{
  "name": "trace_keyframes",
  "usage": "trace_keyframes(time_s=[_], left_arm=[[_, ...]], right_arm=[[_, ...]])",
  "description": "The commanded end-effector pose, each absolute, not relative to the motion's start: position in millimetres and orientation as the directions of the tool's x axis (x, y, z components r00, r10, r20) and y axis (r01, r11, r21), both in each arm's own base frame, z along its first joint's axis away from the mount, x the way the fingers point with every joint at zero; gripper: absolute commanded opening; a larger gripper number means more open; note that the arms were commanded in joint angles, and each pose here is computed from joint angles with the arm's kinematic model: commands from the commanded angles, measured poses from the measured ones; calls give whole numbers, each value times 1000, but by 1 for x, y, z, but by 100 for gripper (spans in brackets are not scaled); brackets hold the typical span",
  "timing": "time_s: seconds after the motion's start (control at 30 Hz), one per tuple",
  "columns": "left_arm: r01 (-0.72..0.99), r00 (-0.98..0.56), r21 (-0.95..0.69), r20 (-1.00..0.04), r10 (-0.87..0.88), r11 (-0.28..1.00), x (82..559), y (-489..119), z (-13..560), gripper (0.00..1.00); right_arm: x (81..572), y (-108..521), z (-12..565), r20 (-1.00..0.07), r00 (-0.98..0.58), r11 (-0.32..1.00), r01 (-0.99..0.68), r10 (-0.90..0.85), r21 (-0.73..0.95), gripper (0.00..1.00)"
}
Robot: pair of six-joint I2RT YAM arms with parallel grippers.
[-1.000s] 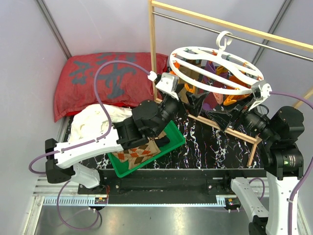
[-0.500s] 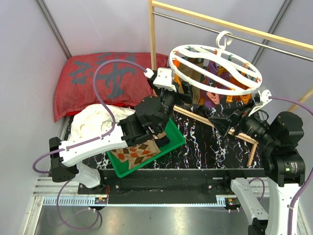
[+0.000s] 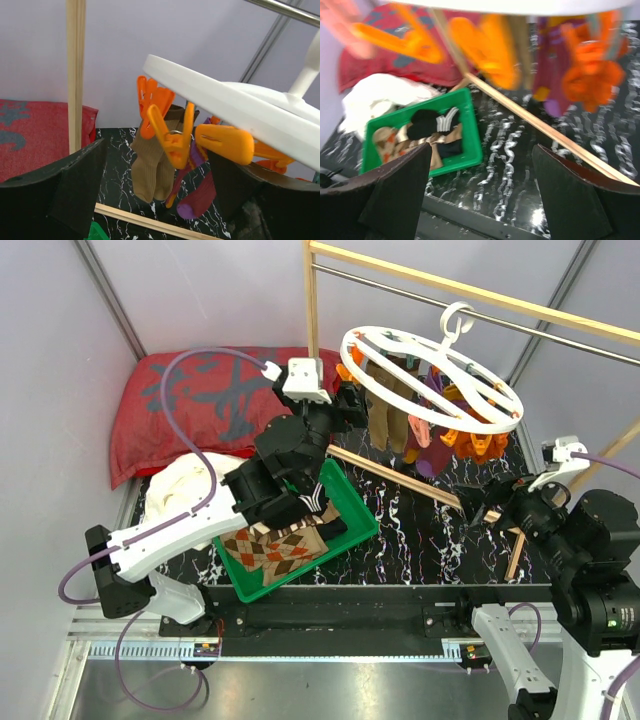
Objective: Clip the socks to the hanger
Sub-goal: Open the clamp at the hanger.
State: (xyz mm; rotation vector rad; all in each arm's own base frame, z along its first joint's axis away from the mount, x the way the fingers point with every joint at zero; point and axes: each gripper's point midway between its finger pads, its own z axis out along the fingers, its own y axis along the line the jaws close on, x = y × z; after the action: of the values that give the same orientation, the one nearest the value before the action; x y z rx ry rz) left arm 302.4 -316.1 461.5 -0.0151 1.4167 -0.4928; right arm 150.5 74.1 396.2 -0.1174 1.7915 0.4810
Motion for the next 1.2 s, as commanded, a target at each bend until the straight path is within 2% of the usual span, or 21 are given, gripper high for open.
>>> trace_keyframes(time_s=[0.0, 0.1, 0.17, 0.27, 0.43, 0.57, 0.8, 1.03, 1.17], left_arm=[[346, 89, -359, -907, -411, 867, 303, -301, 483, 84], [344, 95, -356, -907, -410, 869, 307, -297, 485, 84], [339, 98, -354, -908, -407, 872, 310, -294, 485, 84], [340, 98, -354, -908, -408, 871, 313, -291, 486, 84], [344, 93, -354, -909, -407, 870, 316, -291, 485, 84], [343, 90, -352, -910, -404, 871, 317, -290, 484, 85], [341, 90, -348, -912, -399, 873, 318, -288, 484, 85], [335, 88, -342, -916, -391, 878, 320, -287, 482, 85], [335, 85, -336, -920, -383, 880, 320, -287, 480, 85]], right_arm=[[157, 26, 400, -960, -233, 982, -76, 153, 175, 90], [162, 0, 403, -969, -209, 991, 59, 132, 122, 89], [165, -4, 404, -972, -206, 993, 69, 110, 97, 88], [172, 1, 411, -981, -169, 995, 37, 94, 89, 87], [191, 29, 420, -996, -89, 988, -146, 28, 41, 84], [204, 37, 428, -1000, -13, 981, -192, 16, 18, 76], [230, 36, 443, -996, 91, 983, -184, -9, -25, 71], [244, 44, 444, -994, 108, 975, -220, 11, -13, 68], [248, 44, 440, -995, 101, 975, -222, 12, -11, 59]])
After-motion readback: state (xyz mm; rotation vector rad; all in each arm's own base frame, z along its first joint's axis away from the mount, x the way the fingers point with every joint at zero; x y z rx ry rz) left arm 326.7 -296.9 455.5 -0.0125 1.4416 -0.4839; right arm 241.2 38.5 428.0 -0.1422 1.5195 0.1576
